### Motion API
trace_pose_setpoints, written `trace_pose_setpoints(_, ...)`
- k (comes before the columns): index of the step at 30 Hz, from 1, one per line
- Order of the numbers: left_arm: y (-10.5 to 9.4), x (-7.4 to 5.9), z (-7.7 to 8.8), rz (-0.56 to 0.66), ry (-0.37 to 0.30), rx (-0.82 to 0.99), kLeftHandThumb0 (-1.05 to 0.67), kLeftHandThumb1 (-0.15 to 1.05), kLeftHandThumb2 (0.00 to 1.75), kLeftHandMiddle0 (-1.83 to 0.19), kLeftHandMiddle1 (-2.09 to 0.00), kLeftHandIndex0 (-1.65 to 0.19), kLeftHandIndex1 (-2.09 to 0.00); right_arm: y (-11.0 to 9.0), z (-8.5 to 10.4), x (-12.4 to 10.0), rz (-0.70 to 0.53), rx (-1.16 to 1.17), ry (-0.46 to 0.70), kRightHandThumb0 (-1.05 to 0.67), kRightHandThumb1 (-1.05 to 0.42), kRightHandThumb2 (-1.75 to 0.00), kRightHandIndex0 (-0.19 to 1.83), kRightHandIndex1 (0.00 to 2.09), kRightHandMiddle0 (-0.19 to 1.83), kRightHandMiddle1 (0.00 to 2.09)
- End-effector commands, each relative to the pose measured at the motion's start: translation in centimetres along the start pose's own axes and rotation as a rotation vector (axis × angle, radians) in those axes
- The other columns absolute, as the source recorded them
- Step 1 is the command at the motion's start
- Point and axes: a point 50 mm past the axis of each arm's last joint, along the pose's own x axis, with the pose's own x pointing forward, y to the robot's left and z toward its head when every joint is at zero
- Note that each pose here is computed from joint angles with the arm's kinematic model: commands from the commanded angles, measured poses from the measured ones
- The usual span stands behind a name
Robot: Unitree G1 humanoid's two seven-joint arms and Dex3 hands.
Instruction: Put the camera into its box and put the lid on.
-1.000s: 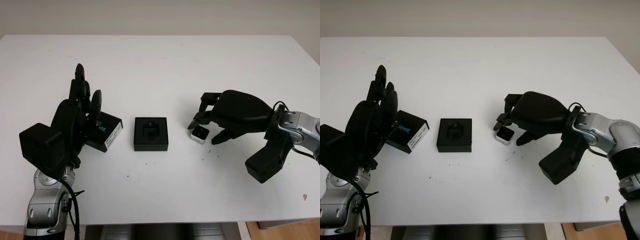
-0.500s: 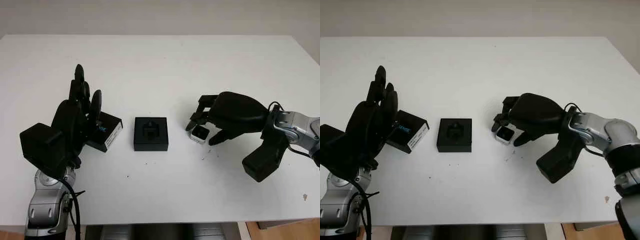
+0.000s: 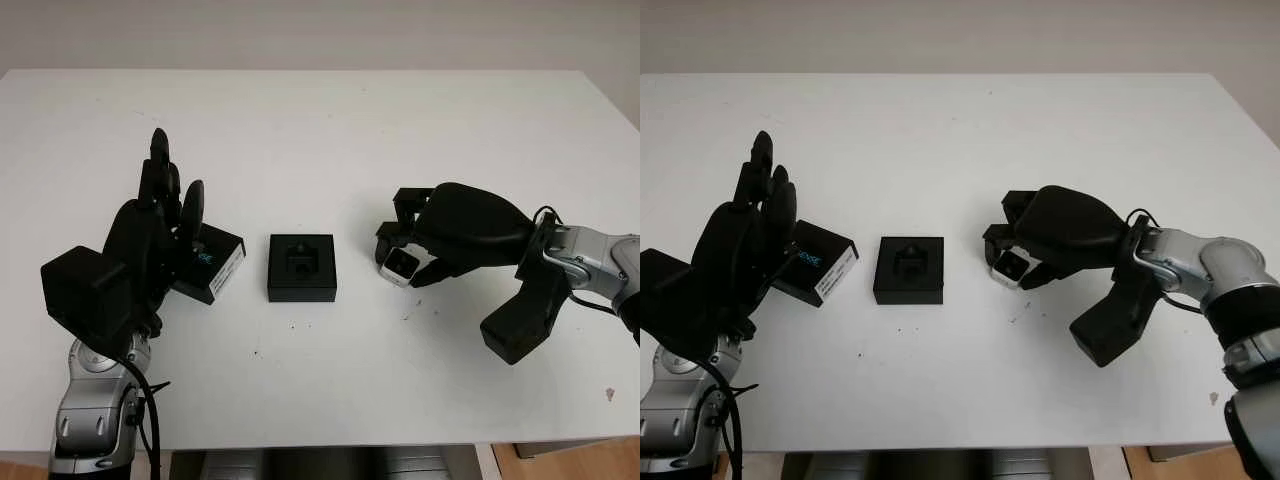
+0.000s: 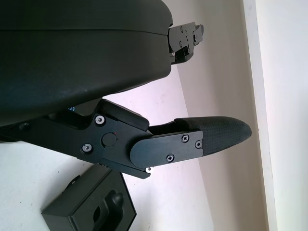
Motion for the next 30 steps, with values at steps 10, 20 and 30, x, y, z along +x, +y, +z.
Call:
trace_pose_setpoints(10, 0.03, -0.11, 0.33, -0.007, -0.013, 0.002, -0.79, 1.05, 0.60, 0.19, 0.00, 0.19, 0.00, 0.05, -0.44, -0.09, 0.017, -0.021, 0.018, -0.37, -0.90, -0.05, 0.20, 1.98, 0.50, 1.25)
trace_pose_setpoints(20, -0.08, -0.10, 0.29, 0.009, -0.015, -0.010, -0.78, 1.05, 0.59, 0.19, 0.00, 0.19, 0.00, -0.10, -0.39, 0.04, 0.005, 0.131, 0.073, -0.39, -0.96, -0.06, 0.24, 1.77, 0.42, 1.31)
trace_pose_setpoints(30, -0.18, -0.16, 0.32, -0.003, -0.017, -0.005, -0.79, 1.05, 0.59, 0.19, 0.00, 0.19, 0.00, -0.56, -0.26, 0.10, 0.008, 0.253, 0.113, -0.43, -1.03, -0.05, 0.34, 0.67, 0.36, 1.41)
